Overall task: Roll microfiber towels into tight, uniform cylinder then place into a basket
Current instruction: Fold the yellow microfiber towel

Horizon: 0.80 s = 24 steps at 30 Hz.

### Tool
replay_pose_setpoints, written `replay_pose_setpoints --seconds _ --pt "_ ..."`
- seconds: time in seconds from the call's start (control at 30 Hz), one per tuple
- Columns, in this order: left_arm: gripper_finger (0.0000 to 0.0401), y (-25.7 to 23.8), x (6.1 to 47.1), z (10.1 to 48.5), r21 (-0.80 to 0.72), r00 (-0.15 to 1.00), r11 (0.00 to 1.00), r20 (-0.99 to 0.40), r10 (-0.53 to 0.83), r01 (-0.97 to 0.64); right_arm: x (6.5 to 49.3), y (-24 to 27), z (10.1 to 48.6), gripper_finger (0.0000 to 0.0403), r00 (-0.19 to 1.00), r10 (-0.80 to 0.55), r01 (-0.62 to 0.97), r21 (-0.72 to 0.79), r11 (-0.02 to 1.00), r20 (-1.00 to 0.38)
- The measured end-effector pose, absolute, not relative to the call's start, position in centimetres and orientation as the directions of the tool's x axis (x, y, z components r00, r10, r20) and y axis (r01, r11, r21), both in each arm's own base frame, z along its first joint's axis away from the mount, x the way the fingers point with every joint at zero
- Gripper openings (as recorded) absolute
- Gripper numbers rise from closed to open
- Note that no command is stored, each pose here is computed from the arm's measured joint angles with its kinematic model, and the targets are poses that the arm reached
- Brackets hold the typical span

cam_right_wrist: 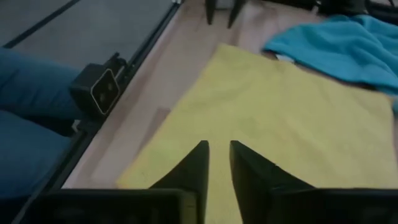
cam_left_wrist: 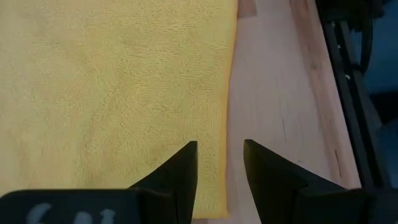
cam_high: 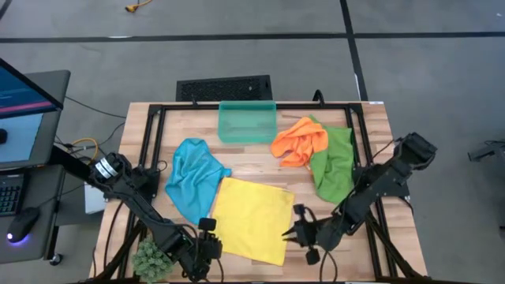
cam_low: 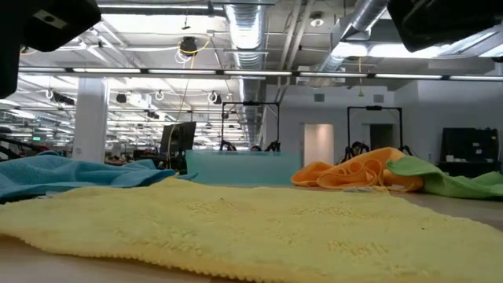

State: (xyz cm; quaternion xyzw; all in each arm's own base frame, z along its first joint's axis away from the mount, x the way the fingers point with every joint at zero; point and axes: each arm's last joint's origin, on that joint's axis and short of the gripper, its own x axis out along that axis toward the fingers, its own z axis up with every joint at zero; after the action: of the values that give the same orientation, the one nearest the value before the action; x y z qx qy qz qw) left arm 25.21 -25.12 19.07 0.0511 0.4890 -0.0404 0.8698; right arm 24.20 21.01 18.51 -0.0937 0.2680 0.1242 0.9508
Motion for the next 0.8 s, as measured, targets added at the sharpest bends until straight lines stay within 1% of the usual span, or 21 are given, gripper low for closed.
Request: replay_pose_setpoints --seconds 0.17,0.27,0.37,0.47,0.53,0.6,0.67,0.8 --pt "0.0122 -26.0 24.9 17.2 0.075 0.465 0.979 -0.885 -0.022 0.189 25.8 22.6 17.9 0.0145 0.816 0.201 -0.338 -0.166 0.926 -0.543" --pt "0.0122 -26.3 24.9 15.8 0.089 0.431 0.978 -0.902 -0.002 0.191 26.5 23.3 17.4 0.0170 0.795 0.227 -0.390 -0.187 0.901 -0.563" --pt "0.0122 -26.4 24.8 15.5 0.092 0.425 0.978 -0.905 0.005 0.185 27.1 23.9 17.0 0.0188 0.780 0.250 -0.413 -0.173 0.894 -0.574" --pt "0.0122 -26.4 24.8 15.5 0.110 0.436 0.978 -0.900 0.021 0.179 27.4 24.3 16.6 0.0197 0.763 0.272 -0.437 -0.158 0.885 -0.587" --pt "0.0122 -26.2 24.6 15.4 0.122 0.420 0.977 -0.907 0.037 0.177 27.7 24.6 16.4 0.0198 0.755 0.289 -0.443 -0.133 0.887 -0.589" --pt "0.0122 -26.1 24.4 14.9 0.115 0.395 0.980 -0.918 0.041 0.164 27.7 24.7 15.8 0.0198 0.743 0.285 -0.444 -0.129 0.887 -0.605" --pt "0.0122 -25.6 24.0 14.1 0.139 0.374 0.977 -0.925 0.069 0.164 27.9 24.8 15.1 0.0195 0.739 0.280 -0.445 -0.132 0.886 -0.613" --pt "0.0122 -25.3 23.7 13.6 0.151 0.375 0.978 -0.923 0.089 0.141 28.0 24.9 14.5 0.0195 0.732 0.279 -0.446 -0.127 0.886 -0.622"
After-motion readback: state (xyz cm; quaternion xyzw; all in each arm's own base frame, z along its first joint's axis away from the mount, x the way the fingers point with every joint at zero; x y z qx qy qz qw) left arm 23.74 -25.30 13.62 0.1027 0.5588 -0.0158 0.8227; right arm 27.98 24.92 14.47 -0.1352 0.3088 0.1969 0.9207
